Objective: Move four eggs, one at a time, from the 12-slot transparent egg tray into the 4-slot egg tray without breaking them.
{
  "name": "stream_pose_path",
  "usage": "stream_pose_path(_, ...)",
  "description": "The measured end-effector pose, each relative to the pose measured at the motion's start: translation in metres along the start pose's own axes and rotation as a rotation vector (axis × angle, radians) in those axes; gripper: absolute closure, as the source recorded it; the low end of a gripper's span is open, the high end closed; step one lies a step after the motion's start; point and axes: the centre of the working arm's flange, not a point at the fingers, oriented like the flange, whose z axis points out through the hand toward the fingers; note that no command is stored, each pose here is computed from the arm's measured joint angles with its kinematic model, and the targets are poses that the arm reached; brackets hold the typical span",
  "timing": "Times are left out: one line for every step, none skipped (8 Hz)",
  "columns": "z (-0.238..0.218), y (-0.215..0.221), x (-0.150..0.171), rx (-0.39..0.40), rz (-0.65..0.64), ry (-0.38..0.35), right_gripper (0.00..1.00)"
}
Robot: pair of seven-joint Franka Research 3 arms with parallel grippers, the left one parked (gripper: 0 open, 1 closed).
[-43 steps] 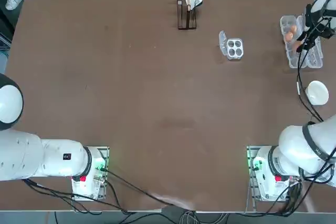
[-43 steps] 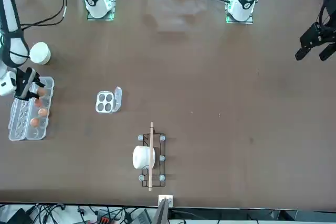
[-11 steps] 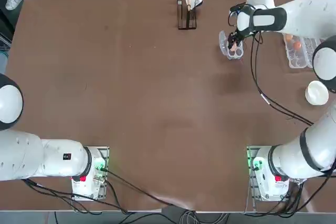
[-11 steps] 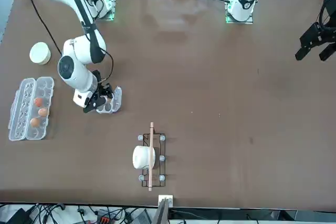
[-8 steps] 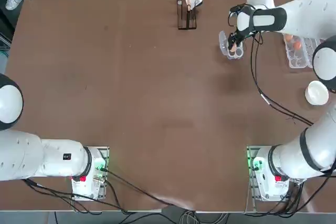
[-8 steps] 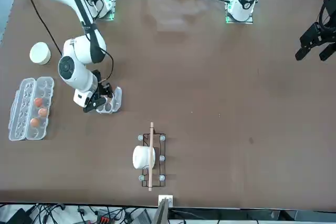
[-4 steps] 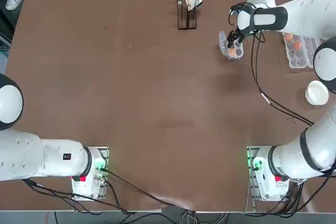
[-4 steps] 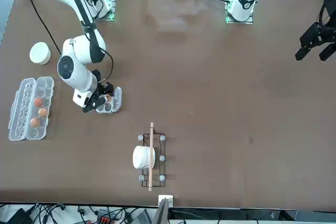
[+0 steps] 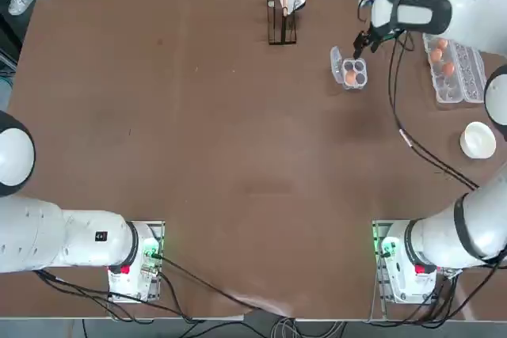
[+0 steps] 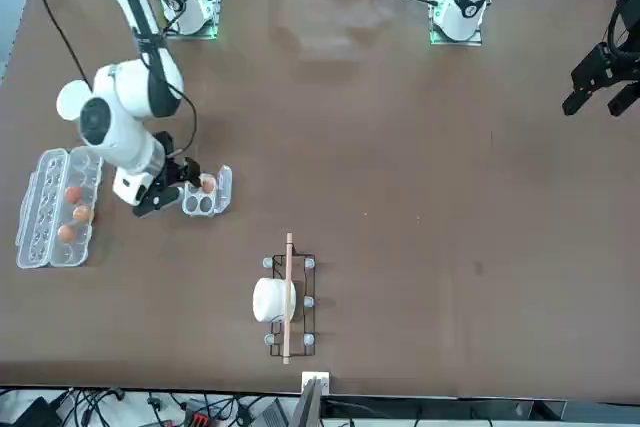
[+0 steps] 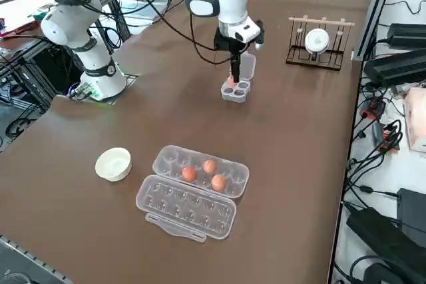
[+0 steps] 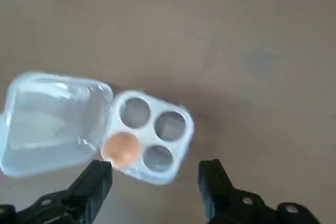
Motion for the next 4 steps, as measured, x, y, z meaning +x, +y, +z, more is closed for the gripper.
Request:
stream_pose_path(-0.019, 0.028, -0.006, 0.013, -0.016, -0.027, 0.0)
stream_pose_path(-0.032, 0.06, -0.014, 0.02, -0.047, -0.031, 0.0)
stream_pose_path(-0.037, 0.092, -0.025, 0.023, -0.111, -0.025, 0.0)
stream_pose_path(-0.038, 0.122, -0.037, 0.027, -0.183, -0.021, 0.0)
